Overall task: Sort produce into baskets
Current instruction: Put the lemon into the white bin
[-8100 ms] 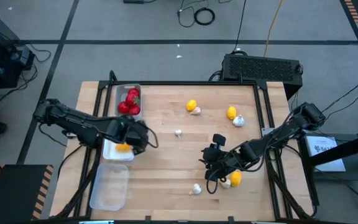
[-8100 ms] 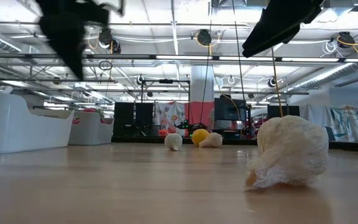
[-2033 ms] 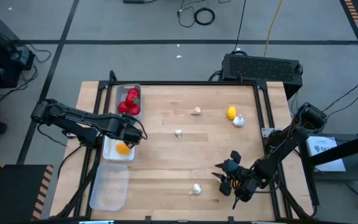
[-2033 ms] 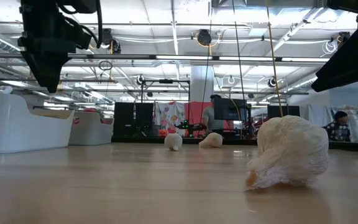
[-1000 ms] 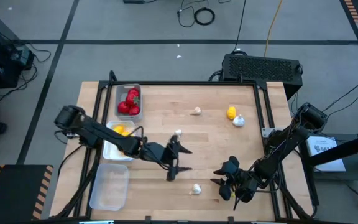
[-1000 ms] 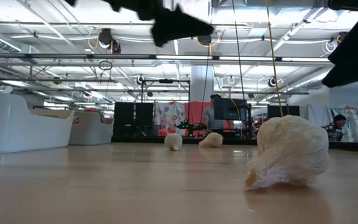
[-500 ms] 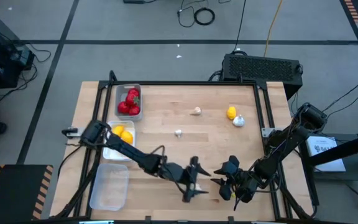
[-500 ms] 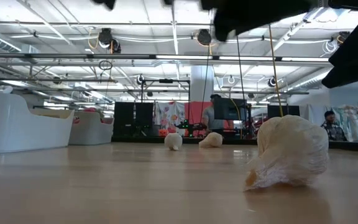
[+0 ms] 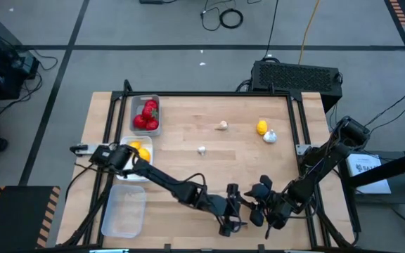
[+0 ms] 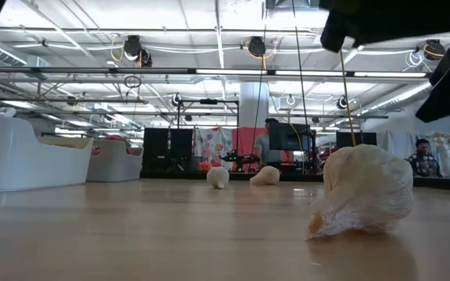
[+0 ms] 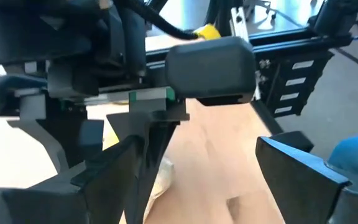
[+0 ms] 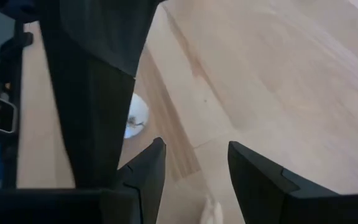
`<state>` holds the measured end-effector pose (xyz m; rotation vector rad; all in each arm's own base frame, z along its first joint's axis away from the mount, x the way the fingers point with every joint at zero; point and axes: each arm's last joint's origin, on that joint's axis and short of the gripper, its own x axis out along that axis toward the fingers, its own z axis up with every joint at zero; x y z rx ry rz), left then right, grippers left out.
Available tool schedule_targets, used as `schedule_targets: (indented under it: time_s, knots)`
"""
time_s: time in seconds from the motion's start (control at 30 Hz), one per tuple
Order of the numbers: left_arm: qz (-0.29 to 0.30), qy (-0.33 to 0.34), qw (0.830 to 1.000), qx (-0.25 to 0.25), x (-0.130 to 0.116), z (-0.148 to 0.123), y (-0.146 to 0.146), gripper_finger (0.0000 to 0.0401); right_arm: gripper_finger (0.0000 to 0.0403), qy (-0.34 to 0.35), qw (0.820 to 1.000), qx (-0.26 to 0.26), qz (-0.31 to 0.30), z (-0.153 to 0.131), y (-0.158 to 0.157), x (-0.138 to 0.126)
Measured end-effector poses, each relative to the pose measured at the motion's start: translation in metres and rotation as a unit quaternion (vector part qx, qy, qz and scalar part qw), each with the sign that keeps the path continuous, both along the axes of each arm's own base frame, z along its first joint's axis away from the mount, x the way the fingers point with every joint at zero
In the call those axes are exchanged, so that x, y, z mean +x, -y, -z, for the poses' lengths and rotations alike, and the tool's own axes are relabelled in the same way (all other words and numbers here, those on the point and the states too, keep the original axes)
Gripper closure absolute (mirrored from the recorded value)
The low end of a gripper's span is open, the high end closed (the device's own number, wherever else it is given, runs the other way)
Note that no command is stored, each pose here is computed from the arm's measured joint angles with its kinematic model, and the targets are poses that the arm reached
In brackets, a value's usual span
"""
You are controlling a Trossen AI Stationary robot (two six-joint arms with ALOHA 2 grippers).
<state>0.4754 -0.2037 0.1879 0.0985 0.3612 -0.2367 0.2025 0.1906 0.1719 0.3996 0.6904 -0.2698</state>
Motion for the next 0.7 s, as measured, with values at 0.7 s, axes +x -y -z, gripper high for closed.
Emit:
schedule_targets:
  time_s: [0.7]
  knots:
    - [-0.027,-0.045,0.998,0.020,0.002,0.013,-0.014,0.0070,0.0239,-0.075,0.995,0.066,0.009,0.005,0.001,-0.007]
